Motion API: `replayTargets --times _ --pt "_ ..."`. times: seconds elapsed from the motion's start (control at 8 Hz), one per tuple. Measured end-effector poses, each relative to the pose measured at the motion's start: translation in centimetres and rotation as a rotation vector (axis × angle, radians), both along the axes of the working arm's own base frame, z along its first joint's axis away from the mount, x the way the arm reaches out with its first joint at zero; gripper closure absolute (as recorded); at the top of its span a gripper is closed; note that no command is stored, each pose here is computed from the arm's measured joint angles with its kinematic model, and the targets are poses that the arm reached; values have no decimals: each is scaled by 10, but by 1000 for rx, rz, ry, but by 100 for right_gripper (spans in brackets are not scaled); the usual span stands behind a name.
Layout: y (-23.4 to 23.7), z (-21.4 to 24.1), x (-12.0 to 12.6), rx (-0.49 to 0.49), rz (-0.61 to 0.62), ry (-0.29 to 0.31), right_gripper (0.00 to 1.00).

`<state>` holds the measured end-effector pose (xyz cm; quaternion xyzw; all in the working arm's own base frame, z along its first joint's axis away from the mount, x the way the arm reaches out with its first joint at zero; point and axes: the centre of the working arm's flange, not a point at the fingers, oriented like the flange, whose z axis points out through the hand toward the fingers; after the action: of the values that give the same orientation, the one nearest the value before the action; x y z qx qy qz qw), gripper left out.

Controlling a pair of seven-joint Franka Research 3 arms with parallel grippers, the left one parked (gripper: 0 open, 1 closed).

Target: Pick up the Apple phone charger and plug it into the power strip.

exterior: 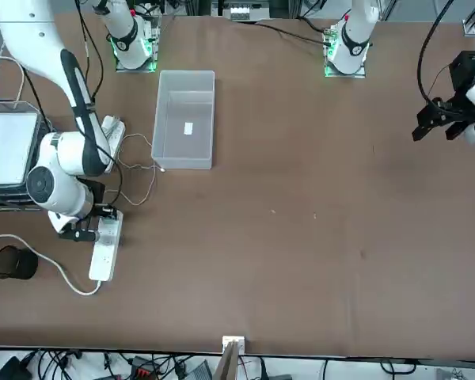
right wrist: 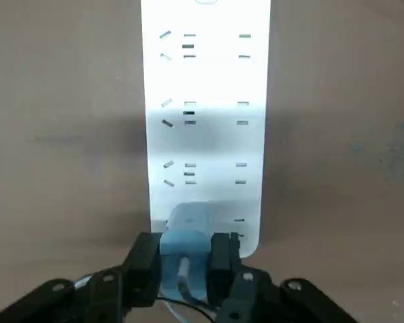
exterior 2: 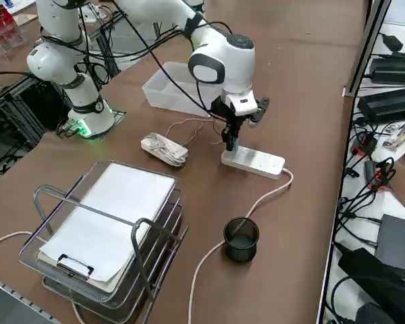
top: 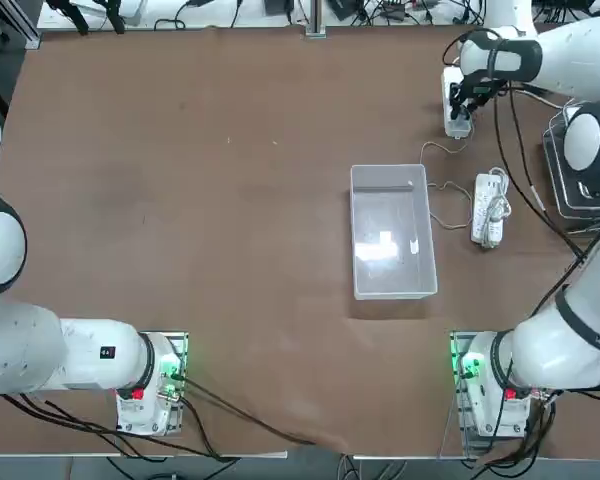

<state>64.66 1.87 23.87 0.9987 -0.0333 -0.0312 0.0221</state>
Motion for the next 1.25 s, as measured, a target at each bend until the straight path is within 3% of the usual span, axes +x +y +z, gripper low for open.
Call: replayTargets --times 0.88,1.25 --pt "-1 -4 -5 3 -1 -24 60" --pt "-3 -19 -5 4 -4 -35 12"
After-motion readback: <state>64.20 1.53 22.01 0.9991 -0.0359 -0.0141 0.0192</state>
